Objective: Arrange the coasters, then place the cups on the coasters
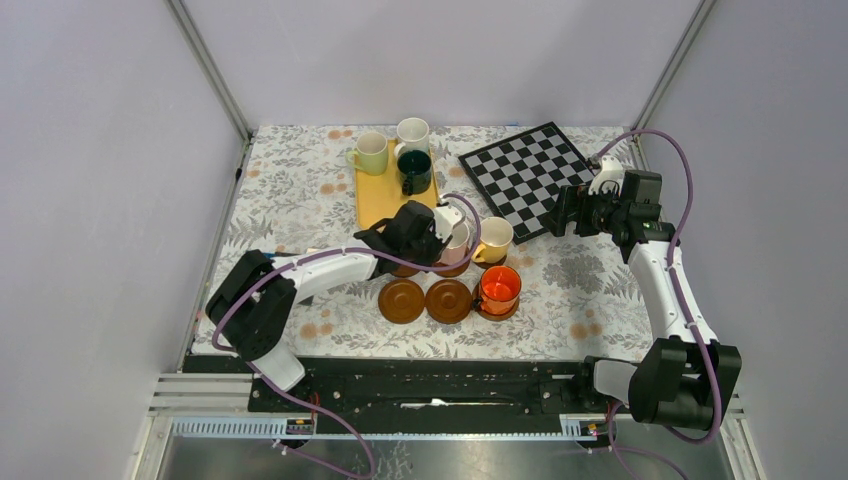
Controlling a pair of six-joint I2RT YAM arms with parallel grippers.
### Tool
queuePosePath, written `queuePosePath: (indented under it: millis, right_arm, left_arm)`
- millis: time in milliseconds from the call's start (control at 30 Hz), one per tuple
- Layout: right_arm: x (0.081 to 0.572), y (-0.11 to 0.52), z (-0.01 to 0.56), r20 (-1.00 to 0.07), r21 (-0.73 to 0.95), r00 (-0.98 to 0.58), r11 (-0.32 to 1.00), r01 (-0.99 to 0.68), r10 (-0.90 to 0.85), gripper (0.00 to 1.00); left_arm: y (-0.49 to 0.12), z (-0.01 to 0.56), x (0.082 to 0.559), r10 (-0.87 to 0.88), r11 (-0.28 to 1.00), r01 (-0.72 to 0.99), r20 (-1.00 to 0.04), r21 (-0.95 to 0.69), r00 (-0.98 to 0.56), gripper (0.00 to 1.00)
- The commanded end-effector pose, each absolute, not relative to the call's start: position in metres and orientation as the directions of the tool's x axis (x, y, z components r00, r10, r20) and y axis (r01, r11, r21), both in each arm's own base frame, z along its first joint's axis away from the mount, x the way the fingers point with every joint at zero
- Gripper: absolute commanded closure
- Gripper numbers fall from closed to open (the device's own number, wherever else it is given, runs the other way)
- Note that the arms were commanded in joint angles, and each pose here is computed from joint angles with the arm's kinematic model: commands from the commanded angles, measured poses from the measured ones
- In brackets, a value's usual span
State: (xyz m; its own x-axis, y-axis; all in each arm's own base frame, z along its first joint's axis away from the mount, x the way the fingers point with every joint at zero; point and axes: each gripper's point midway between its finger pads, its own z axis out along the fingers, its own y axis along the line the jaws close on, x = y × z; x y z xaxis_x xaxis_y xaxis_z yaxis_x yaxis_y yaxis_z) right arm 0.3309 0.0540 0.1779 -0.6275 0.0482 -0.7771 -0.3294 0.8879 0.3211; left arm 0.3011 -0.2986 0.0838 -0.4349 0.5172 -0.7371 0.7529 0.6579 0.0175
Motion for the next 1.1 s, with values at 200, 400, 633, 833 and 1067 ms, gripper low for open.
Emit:
queuePosePath:
  millis: [200, 400, 633, 833, 1067]
  right_arm:
    - [0.335, 0.054, 0.188, -0.805, 0.309, -0.592, 0.885, -0.347, 0.049, 0.02]
    - [0.335, 0.054, 0.188, -0.805, 0.309, -0.592, 0.886, -0.346, 0.049, 0.02]
    - [0.335, 0.054, 0.189, -0.805, 0.309, -0.592, 0.885, -0.347, 0.049, 0.02]
    - [0.335, 0.056, 0.189, -0.803, 0.318, -0.593, 0.881, -0.351, 0.053, 0.02]
    - [0.335, 0.056, 0.189, -0.802, 0.321, -0.594, 0.88, -0.351, 0.055, 0.02]
  left_arm:
    - [-0.3, 0.11, 0.306, 0.491, 0.662, 0.748, -0.782, 0.049, -0.383, 0.52]
    - [-0.297, 0.12, 0.3, 0.482, 0.655, 0.754, -0.789, 0.038, -0.38, 0.35]
    - [-0.29, 0.133, 0.27, 0.508, 0.596, 0.802, -0.761, -0.027, -0.403, 0.01]
    - [-0.276, 0.162, 0.256, 0.477, 0.551, 0.824, -0.758, -0.137, -0.445, 0.01]
    - [-0.242, 0.225, 0.316, 0.312, 0.652, 0.744, -0.844, -0.144, -0.437, 0.01]
